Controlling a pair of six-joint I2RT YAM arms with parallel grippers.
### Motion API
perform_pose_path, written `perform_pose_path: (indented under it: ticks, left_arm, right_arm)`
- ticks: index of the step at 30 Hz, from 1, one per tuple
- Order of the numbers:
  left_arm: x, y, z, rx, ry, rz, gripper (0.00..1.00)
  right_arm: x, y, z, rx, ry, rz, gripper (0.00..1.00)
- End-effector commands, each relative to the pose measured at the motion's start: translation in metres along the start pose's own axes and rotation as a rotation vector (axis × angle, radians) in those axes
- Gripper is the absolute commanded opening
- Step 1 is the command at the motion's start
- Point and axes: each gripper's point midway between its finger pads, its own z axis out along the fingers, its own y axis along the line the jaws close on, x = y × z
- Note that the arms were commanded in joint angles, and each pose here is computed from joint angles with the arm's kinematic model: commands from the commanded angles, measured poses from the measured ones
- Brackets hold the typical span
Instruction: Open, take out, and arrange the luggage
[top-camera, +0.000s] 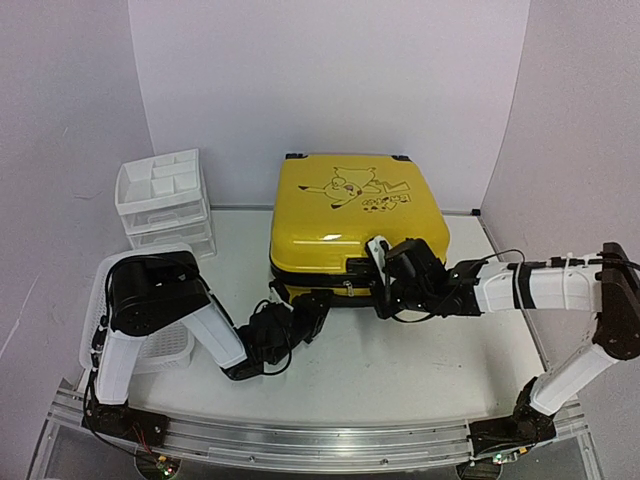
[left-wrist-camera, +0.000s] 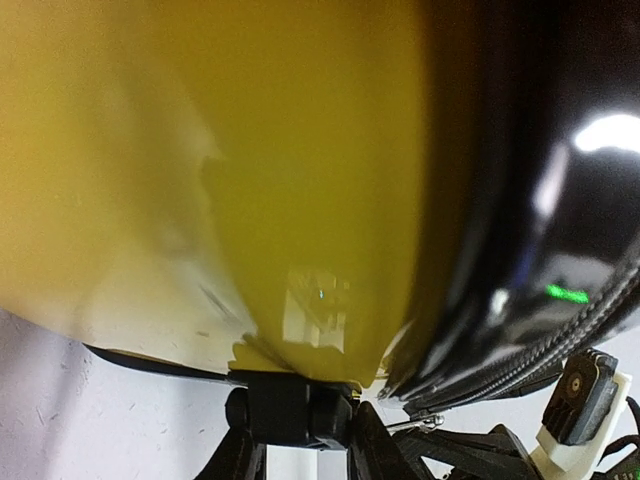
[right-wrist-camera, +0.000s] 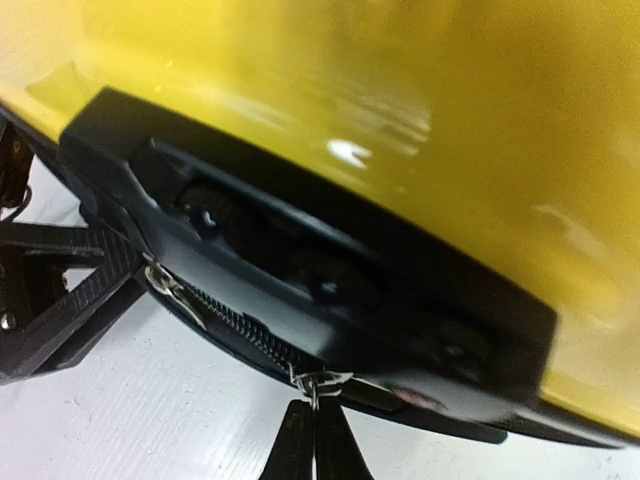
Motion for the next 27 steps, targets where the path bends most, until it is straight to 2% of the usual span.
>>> perform_pose_path:
  ticks: [1, 6, 8, 11, 16, 18, 19, 21, 27]
  left_arm:
    - [-0.062, -0.020, 0.001, 0.058, -0.226, -0.002, 0.15]
    - [-0.073, -0.017, -0.004, 0.045, -0.257, 0.000, 0.13]
    - [-0.078, -0.018, -0.006, 0.044, -0.266, 0.003, 0.13]
    - [-0.084, -0.018, -0.011, 0.038, -0.277, 0.012, 0.13]
    - [-0.090, -0.015, -0.017, 0.024, -0.286, 0.016, 0.12]
    - [-0.091, -0.016, -0.019, 0.023, -0.286, 0.017, 0.12]
    - [-0.091, -0.016, -0.020, 0.023, -0.285, 0.020, 0.12]
    - [-0.092, -0.017, -0.022, 0.022, -0.284, 0.037, 0.12]
    - [-0.092, -0.018, -0.024, 0.021, -0.280, 0.041, 0.11]
  right_arm:
    - [-0.003, -0.052, -0.042, 0.256, -0.062, 0.059, 0.00]
    - [0.009, -0.078, -0.049, 0.386, -0.054, 0.018, 0.00]
    - [0.021, -0.097, -0.052, 0.441, -0.006, 0.027, 0.00]
    - [0.039, -0.113, -0.052, 0.358, 0.045, 0.120, 0.00]
    - [0.049, -0.140, -0.066, 0.332, 0.040, 0.142, 0.00]
    - [0.050, -0.147, -0.067, 0.269, 0.037, 0.164, 0.00]
    - [0.048, -0.144, -0.065, 0.210, 0.035, 0.150, 0.00]
    - [0.043, -0.154, -0.061, 0.204, 0.028, 0.135, 0.00]
    - [0.026, -0.185, -0.046, 0.076, 0.018, 0.262, 0.00]
